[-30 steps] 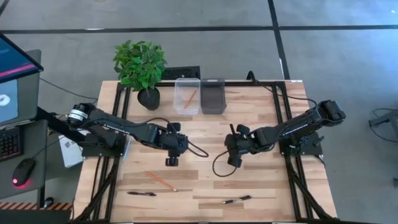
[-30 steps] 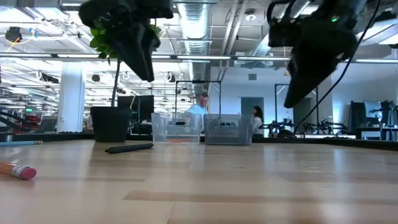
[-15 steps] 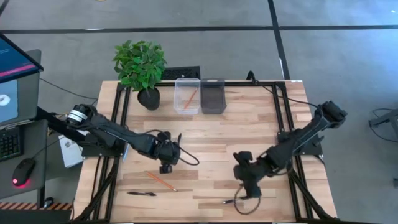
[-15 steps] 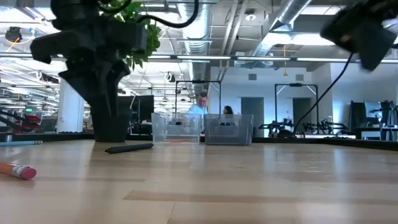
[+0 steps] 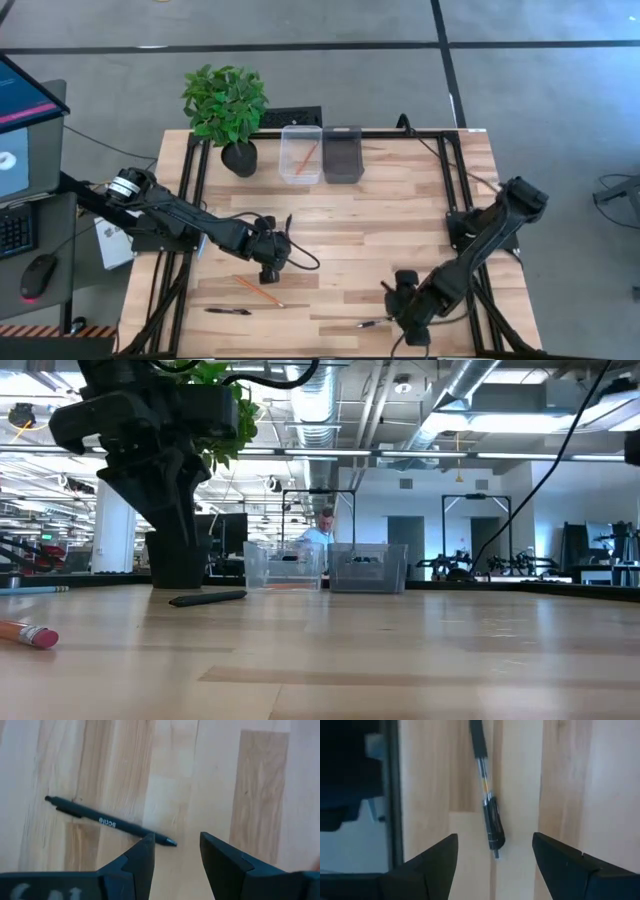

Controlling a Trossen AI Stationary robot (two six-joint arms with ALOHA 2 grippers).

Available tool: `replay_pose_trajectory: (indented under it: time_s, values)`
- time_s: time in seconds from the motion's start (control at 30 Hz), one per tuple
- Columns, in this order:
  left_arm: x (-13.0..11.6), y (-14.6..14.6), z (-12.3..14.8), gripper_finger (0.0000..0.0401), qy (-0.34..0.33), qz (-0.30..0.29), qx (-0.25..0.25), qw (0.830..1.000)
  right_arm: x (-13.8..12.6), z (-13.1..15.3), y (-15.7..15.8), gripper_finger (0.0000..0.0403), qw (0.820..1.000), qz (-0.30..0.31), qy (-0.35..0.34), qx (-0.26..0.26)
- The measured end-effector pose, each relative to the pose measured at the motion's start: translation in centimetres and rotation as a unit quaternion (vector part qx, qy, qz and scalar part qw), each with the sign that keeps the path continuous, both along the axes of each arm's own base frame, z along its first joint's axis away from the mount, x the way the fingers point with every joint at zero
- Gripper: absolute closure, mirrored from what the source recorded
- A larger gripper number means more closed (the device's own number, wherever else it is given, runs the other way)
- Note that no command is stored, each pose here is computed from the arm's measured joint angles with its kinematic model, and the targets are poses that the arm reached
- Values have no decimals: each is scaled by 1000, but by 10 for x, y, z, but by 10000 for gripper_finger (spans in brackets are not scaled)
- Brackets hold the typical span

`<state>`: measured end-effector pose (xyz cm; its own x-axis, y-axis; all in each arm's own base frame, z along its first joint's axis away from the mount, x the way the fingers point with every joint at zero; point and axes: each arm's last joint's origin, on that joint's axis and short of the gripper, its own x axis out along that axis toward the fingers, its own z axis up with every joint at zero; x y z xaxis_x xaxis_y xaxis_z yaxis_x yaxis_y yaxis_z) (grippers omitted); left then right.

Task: Sort pens & pencils
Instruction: Put the bottom right black pen into the black bin

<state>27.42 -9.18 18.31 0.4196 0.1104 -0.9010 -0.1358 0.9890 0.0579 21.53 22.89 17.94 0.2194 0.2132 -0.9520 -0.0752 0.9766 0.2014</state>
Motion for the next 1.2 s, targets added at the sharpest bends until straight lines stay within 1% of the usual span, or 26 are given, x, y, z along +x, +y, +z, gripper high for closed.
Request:
replay_pose_trajectory:
  time_s: [0.17, 0.33, 0.47, 0.7, 1.1, 1.2]
  values:
    - [2, 0, 1, 253, -9, 0, -2, 1000, 9, -14, 16, 121, 998, -14, 51, -41]
    - [2, -1, 1, 253, -13, -1, -3, 1000, 16, -30, 23, 121, 994, -23, 74, -73]
    - [2, -1, 1, 253, -12, -5, -2, 1000, 20, -40, 28, 121, 993, -29, 80, -81]
    - [3, -1, 1, 253, -17, -7, -2, 1000, 21, -46, 29, 121, 989, -83, 86, -82]
    - [4, -1, 2, 253, -20, -7, -2, 1000, 21, -46, 30, 121, 991, -71, 81, -79]
    - [4, 0, 2, 253, -23, -2, 7, 1000, 22, -46, 29, 121, 991, -62, 82, -82]
